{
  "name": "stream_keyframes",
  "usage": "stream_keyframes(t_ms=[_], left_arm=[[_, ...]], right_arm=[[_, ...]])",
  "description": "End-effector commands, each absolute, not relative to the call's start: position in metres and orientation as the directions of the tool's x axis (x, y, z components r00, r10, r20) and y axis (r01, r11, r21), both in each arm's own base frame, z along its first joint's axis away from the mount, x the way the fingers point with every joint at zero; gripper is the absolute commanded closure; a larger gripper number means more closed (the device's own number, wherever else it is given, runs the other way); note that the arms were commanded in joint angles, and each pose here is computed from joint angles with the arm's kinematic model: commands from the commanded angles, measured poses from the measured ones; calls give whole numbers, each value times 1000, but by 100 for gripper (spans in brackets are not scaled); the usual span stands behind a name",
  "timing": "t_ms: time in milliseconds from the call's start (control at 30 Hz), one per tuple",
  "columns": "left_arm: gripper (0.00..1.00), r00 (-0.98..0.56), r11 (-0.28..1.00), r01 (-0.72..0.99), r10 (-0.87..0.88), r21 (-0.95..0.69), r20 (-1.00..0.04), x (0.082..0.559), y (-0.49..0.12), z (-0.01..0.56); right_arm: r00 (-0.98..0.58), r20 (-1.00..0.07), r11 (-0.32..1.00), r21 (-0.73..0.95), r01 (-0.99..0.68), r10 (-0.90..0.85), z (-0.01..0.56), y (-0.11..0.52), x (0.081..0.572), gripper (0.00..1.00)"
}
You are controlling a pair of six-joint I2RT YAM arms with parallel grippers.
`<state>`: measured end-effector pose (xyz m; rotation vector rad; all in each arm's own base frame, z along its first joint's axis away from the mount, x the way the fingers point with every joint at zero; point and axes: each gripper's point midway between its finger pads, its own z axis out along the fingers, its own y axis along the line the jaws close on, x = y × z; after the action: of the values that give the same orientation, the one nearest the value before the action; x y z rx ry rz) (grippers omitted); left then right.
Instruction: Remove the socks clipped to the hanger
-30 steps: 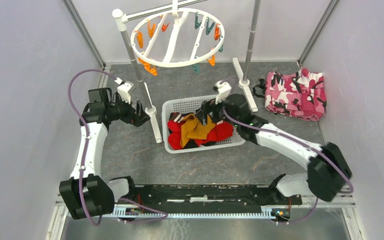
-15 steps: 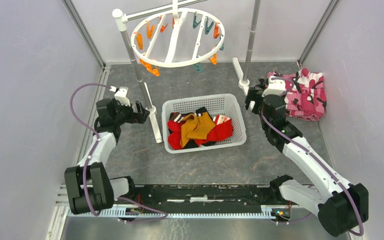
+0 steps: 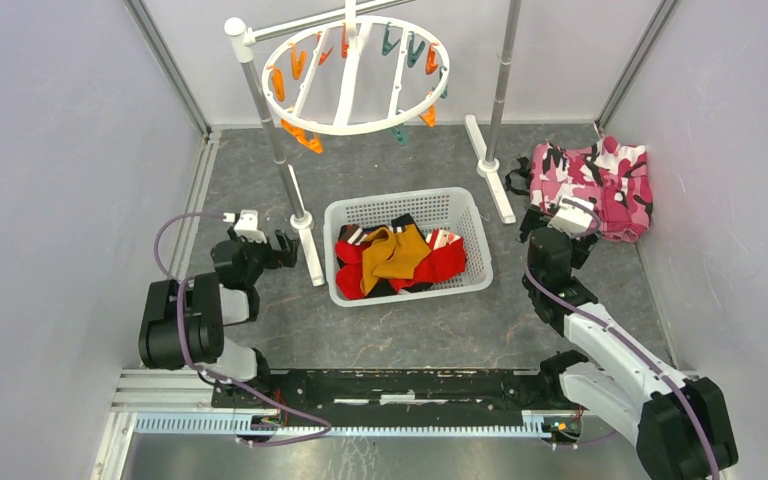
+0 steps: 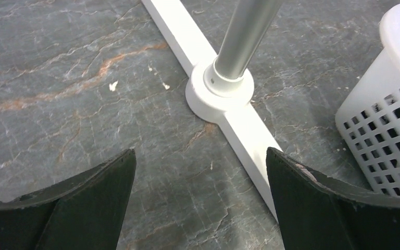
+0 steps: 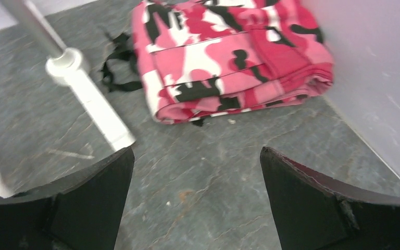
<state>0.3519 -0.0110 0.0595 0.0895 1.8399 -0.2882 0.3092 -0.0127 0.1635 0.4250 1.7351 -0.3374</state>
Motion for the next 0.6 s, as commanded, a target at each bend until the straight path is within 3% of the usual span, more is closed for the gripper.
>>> stream_keyframes(t_ms=[0,133,400,567], left_arm=[[0,-41,979,191,-59,-66,-997,360,-8,109],[0,102,983,180,-49,-30,-994,340,-14,119],[0,-77,988,147,-46,-57,-996,369,-8,94],[0,-84,990,135,-28,-40,-996,372,-11,93]], right_arm=[[-67,-996,776,6,630,62,171,-52,297,2],[-146,-989,744,-88,662,14,148,-64,298,2],[-175,-984,805,-85,587,24,124,-53,312,2],[-174,-985,833,-112,542,-20,127,-48,316,2]])
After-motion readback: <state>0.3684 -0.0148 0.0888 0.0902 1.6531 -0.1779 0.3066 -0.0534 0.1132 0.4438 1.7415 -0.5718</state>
